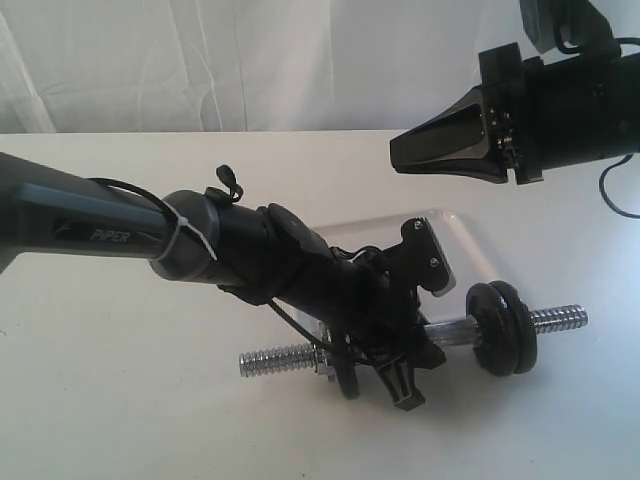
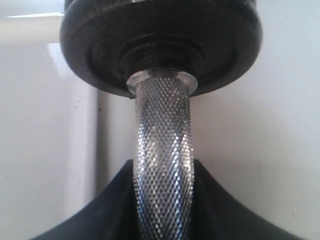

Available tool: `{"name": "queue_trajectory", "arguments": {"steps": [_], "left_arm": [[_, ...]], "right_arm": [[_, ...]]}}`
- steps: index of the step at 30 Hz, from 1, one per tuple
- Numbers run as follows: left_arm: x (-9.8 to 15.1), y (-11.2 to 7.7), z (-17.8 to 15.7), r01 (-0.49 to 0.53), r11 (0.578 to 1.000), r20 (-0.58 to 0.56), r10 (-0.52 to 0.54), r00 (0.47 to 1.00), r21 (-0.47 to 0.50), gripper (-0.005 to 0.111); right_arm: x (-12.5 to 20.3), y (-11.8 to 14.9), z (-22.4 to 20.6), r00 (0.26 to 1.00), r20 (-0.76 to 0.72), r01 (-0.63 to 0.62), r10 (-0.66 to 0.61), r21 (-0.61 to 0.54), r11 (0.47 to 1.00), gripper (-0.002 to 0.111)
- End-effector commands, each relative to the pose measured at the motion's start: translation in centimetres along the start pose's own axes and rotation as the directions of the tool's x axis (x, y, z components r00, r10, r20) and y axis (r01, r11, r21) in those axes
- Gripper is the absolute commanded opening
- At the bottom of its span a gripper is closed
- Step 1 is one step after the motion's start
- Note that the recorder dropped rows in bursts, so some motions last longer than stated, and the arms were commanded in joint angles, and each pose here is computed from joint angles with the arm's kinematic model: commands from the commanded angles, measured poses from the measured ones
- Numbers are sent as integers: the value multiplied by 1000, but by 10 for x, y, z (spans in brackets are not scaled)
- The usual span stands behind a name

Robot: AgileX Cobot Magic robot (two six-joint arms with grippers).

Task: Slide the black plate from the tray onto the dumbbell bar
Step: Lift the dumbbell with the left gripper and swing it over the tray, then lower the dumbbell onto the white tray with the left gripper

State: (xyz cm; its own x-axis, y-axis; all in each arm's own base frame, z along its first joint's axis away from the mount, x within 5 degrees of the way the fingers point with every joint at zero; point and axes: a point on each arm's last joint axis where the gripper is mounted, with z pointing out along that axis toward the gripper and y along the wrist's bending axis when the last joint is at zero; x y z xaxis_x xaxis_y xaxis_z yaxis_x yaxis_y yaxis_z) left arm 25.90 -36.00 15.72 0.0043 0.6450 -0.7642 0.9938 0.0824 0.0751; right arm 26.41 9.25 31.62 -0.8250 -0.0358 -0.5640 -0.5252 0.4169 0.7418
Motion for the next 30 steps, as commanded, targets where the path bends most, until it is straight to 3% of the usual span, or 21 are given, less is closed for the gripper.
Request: {"name": "queue_trajectory", "arguments": {"steps": [1, 22, 30], "left_arm": [[-36, 1, -18, 74, 997, 149, -78, 986, 30, 0], [-19, 1, -1, 99, 994, 101, -103, 989, 47, 0], [-12, 1, -1, 112, 993, 24, -113, 993, 46, 0]], "right_arm": [[0, 3, -1, 1000, 10, -4, 4, -12, 1000, 0], [0, 3, -1, 1000, 10, -4, 4, -12, 1000, 0], [0, 3, -1, 1000, 10, -4, 4, -12, 1000, 0]]}}
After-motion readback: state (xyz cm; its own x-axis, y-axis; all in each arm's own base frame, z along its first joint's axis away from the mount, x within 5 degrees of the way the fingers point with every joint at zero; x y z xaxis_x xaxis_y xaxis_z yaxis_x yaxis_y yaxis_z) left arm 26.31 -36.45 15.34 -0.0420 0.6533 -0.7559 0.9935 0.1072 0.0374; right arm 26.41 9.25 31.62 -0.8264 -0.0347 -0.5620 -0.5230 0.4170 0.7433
